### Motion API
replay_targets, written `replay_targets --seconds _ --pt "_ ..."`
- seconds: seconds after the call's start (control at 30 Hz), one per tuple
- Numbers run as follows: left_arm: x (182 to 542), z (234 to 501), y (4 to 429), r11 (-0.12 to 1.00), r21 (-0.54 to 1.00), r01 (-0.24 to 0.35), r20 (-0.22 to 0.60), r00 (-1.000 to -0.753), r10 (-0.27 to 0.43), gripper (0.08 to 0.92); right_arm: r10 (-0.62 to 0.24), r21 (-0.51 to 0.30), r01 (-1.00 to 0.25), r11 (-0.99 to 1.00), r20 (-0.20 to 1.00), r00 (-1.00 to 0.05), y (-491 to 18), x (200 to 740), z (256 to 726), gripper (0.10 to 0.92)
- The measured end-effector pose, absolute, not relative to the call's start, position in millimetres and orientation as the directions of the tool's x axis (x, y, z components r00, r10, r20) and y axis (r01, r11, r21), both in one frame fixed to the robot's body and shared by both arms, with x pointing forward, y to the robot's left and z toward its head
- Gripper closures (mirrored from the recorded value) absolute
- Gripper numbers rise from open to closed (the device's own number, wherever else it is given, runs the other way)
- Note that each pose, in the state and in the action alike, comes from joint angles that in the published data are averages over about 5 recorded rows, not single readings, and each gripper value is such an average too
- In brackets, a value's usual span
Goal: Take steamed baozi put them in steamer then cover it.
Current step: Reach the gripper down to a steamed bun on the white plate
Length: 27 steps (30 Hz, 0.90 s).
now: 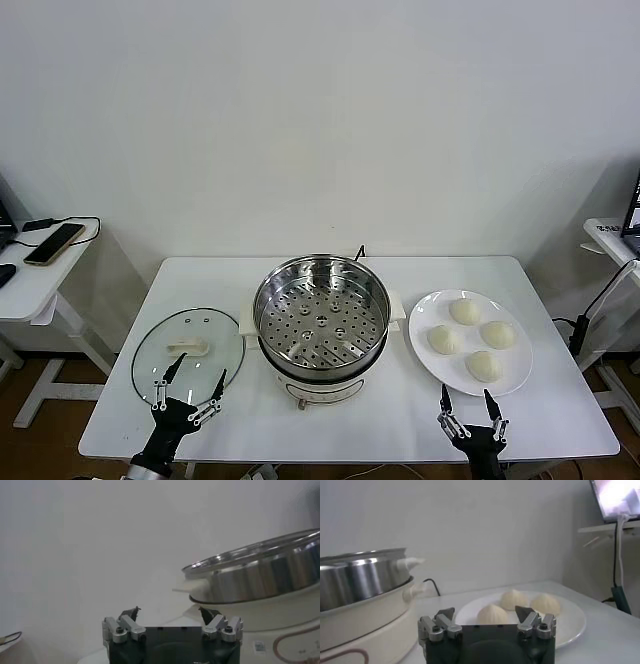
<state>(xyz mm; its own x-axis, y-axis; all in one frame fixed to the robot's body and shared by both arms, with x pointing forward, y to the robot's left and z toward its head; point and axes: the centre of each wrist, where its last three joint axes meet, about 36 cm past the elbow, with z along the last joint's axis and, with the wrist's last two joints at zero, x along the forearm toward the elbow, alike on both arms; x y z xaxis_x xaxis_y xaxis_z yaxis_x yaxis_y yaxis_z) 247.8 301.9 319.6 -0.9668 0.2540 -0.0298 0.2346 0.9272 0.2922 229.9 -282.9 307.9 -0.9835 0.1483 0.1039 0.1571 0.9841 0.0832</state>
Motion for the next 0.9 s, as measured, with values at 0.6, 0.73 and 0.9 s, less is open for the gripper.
replay_targets --seconds 0.6,0.73,0.9 --pt "250 331 284 0.933 0.267 0.241 -0.100 -0.956 0.275 0.177 0.183 0.039 0.186 0.982 0.060 -0.981 -356 441 379 0.200" --pt "250 336 280 0.935 0.262 0.241 -0.115 -0.954 0.278 0.177 0.078 -0.020 0.077 0.997 0.088 -0.993 -377 491 402 0.200" --pt "250 341 276 0.936 0.257 0.241 -0.131 -0.951 0.280 0.177 -0.134 -0.146 -0.161 0.976 0.177 -0.975 -409 537 430 0.200"
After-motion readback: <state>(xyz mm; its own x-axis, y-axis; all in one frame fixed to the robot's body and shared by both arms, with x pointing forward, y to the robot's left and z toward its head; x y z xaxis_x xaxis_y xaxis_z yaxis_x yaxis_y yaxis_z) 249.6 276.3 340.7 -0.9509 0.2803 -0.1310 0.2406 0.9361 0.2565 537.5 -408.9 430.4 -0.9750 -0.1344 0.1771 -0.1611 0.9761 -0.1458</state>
